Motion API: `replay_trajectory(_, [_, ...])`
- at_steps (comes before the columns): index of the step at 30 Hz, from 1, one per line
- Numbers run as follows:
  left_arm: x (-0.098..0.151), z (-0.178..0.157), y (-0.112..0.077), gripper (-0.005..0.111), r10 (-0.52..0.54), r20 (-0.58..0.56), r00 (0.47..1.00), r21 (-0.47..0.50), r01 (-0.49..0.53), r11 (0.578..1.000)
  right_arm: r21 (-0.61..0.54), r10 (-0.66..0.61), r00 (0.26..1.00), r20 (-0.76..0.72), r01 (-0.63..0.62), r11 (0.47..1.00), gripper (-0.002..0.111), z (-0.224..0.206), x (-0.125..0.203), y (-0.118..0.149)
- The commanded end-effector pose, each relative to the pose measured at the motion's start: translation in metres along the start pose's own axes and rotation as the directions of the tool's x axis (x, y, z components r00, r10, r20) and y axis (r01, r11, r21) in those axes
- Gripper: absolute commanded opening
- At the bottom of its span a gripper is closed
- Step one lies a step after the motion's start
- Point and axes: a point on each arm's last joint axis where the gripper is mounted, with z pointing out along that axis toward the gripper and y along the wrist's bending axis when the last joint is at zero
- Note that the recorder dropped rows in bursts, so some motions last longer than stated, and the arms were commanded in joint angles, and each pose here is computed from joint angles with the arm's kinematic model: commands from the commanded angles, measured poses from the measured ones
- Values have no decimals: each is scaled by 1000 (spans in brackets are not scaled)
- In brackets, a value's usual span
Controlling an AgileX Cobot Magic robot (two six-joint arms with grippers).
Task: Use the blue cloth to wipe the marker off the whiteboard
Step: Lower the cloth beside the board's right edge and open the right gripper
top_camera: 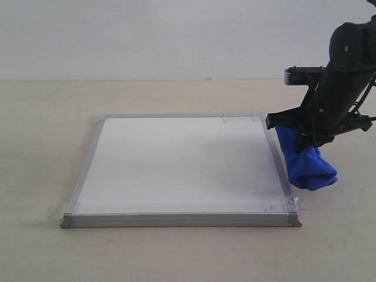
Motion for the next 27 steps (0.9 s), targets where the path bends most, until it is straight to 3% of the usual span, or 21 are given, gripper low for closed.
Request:
replay_trajectory(1, [1, 0, 0, 4, -3, -1, 1000, 6, 3, 1000, 9, -36, 999, 2, 36, 999, 0, 12, -2, -3])
replay_trajectory(10, [1, 0, 0, 4, -3, -1, 1000, 6, 3, 1000, 19, -45, 999, 10, 45, 999, 0, 24, -4, -5])
replay_trajectory(16, [1, 0, 0, 4, -3, -1, 1000, 6, 3, 1000, 97, -31, 999, 24, 28, 995, 0, 24, -5, -12])
replay_trajectory(27, [1, 0, 0, 4, -3, -1, 1000, 6, 3, 1000, 79, -61, 998, -13, 62, 995, 0, 24, -2, -11])
